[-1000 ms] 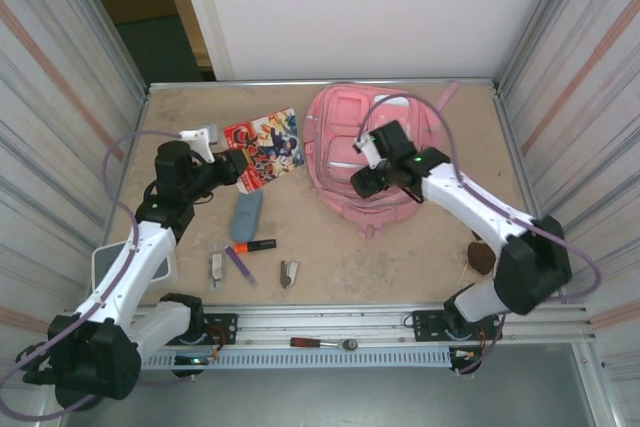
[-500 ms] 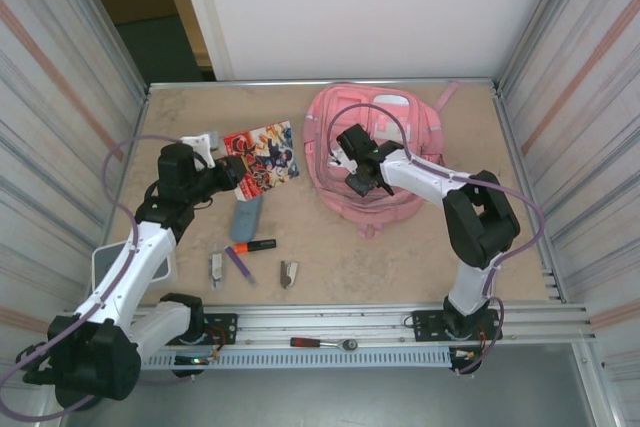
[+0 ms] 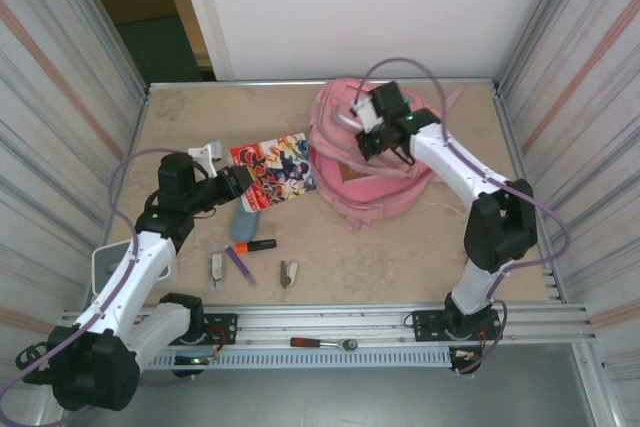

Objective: Pack books, pencil case, and school supplies into a backpack

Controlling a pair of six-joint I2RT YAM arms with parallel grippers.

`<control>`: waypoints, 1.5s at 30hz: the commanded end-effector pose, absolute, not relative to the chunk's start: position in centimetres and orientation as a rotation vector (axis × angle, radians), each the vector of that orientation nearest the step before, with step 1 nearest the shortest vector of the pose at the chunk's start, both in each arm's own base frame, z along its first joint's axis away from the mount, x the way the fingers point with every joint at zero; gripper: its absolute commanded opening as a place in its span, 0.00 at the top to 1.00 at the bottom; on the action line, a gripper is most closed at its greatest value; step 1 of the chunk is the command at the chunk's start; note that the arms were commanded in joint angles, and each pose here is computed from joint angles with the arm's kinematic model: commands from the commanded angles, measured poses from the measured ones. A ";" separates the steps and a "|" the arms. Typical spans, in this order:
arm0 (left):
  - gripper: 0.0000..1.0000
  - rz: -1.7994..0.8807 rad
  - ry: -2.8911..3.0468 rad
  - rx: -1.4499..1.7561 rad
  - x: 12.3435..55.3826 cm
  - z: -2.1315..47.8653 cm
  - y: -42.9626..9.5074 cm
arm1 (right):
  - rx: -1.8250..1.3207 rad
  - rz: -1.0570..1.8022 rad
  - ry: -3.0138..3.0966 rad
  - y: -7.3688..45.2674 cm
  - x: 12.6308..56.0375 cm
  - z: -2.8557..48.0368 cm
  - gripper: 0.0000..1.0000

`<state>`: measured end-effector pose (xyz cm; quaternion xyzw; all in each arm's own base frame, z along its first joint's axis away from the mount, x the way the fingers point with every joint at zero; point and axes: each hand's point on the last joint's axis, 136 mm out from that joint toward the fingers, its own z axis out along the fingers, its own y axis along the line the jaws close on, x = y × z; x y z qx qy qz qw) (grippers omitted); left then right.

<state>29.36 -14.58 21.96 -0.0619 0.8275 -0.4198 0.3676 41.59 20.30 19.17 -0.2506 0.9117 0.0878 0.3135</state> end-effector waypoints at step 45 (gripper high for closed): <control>1.00 -1.477 1.792 -0.524 47.8 19.4 -35.2 | -0.454 1.160 2.301 26.7 43.9 27.7 1.00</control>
